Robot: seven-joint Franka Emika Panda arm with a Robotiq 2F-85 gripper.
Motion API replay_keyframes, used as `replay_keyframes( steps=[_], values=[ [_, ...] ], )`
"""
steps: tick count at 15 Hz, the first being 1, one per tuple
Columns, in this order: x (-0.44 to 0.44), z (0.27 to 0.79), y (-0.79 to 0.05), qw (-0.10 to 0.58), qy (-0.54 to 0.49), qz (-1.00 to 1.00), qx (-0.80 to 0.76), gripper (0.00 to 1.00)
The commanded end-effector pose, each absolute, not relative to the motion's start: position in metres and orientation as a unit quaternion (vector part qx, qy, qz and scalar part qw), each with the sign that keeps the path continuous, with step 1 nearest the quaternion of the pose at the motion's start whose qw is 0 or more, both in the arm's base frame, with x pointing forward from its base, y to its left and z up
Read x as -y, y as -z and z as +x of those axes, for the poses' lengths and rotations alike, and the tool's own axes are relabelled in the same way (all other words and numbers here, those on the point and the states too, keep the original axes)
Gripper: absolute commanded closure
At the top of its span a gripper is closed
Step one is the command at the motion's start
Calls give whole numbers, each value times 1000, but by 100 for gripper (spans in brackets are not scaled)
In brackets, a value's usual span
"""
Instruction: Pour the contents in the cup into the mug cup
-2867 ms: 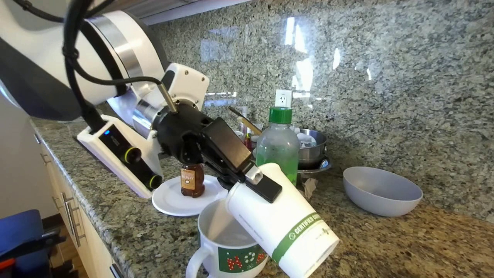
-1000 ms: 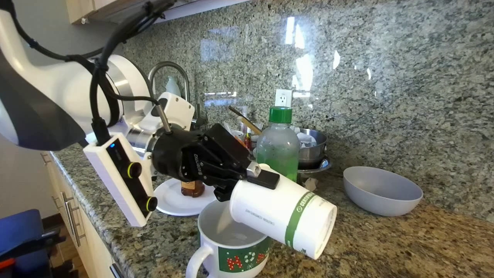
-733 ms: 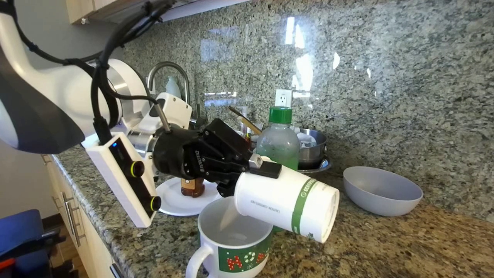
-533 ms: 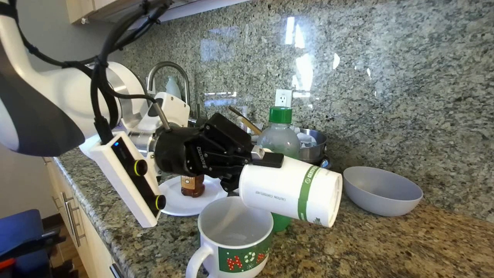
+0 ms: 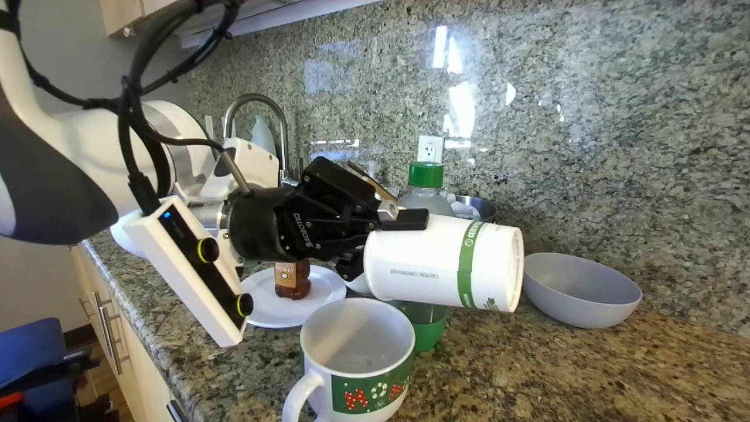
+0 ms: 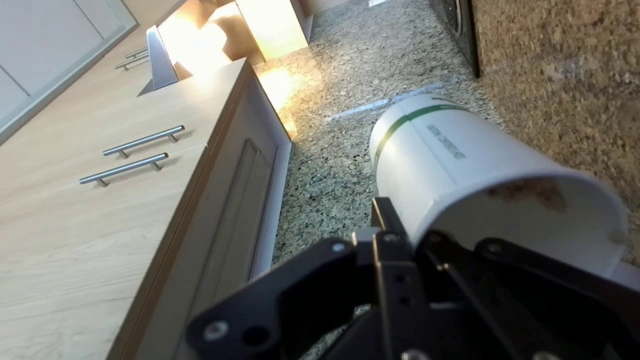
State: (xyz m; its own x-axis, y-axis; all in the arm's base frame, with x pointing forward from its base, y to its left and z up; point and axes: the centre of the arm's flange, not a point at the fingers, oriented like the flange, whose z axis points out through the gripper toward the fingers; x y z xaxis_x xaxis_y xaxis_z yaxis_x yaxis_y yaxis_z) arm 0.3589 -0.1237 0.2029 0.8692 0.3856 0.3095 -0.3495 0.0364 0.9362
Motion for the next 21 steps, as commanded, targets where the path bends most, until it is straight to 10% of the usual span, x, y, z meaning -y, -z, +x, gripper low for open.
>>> replay_keyframes(
  steps=[1, 21],
  values=[
    [117, 347, -208, 729, -277, 626, -17, 97],
    [104, 332, -203, 754, -294, 584, -58, 97]
  ],
)
